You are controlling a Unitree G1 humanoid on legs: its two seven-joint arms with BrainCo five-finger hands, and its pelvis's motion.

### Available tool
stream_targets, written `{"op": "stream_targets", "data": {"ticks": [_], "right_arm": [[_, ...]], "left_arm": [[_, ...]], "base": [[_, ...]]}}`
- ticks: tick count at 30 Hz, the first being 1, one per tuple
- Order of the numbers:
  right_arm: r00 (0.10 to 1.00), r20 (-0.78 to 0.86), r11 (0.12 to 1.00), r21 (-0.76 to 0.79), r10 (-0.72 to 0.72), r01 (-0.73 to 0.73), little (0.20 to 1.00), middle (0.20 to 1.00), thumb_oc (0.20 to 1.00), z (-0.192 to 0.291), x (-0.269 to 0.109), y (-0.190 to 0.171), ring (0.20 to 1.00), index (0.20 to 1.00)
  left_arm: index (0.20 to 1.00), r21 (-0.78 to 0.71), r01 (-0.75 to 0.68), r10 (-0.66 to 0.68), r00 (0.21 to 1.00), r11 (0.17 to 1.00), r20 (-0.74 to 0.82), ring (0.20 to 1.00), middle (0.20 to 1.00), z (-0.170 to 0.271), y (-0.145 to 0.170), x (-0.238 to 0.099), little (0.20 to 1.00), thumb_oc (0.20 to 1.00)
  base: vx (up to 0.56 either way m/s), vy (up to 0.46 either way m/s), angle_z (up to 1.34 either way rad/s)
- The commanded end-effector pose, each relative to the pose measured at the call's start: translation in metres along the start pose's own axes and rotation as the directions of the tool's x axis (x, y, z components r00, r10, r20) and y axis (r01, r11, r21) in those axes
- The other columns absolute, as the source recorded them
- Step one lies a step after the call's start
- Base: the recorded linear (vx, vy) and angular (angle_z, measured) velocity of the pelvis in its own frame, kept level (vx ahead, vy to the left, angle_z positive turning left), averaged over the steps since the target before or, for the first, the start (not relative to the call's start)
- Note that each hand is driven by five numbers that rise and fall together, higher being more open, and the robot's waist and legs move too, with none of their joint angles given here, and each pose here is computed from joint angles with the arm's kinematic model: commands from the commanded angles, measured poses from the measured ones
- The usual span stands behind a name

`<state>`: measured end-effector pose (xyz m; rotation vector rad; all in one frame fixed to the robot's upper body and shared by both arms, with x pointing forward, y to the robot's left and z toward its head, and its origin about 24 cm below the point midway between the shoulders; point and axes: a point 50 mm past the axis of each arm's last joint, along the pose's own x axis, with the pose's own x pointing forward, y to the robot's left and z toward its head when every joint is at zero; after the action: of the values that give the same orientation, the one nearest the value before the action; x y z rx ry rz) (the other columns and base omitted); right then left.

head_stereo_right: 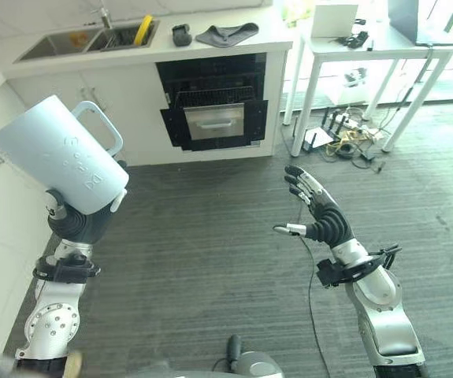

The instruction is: Place the dishes in the dishwasher.

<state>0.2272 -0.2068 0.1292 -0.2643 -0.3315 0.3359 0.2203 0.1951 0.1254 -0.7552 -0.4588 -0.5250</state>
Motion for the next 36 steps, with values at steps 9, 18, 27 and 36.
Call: {"op": "stream_targets", "data": {"ticks": [9, 18, 27, 36], "right_arm": [[0.991, 0.091, 0.991, -0.096, 0.1, -0.091, 1.0, 1.0, 1.0, 0.022, -0.002, -0.002, 1.0, 1.0], [0.987, 0.144, 0.997, -0.052, 0.071, -0.064, 1.0, 1.0, 1.0, 0.027, 0.013, 0.003, 1.0, 1.0], [0.985, 0.143, 0.995, 0.017, 0.096, -0.1, 1.0, 1.0, 1.0, 0.021, 0.011, 0.017, 1.0, 1.0], [0.984, 0.133, 0.991, 0.042, 0.123, -0.129, 1.0, 1.0, 1.0, 0.018, 0.007, 0.018, 1.0, 1.0]], "left_arm": [[0.2, 0.058, 0.048, -0.052, 0.996, 0.997, 0.07, 0.2, 0.2, 0.015, -0.004, -0.005, 0.2, 0.2], [0.2, 0.106, 0.099, -0.106, 0.992, 0.989, 0.065, 0.2, 0.2, 0.017, -0.009, 0.02, 0.2, 0.2], [0.2, 0.105, 0.08, -0.08, 0.997, 0.991, 0.001, 0.2, 0.2, 0.011, -0.008, 0.018, 0.2, 0.2], [0.2, 0.138, 0.069, -0.065, 0.997, 0.988, -0.029, 0.2, 0.2, 0.009, -0.009, 0.019, 0.2, 0.2]], "base": [[0.33, 0.166, -0.35], [0.22, 0.218, -0.23], [0.17, 0.233, 0.24], [0.25, -0.206, 0.11]]}}
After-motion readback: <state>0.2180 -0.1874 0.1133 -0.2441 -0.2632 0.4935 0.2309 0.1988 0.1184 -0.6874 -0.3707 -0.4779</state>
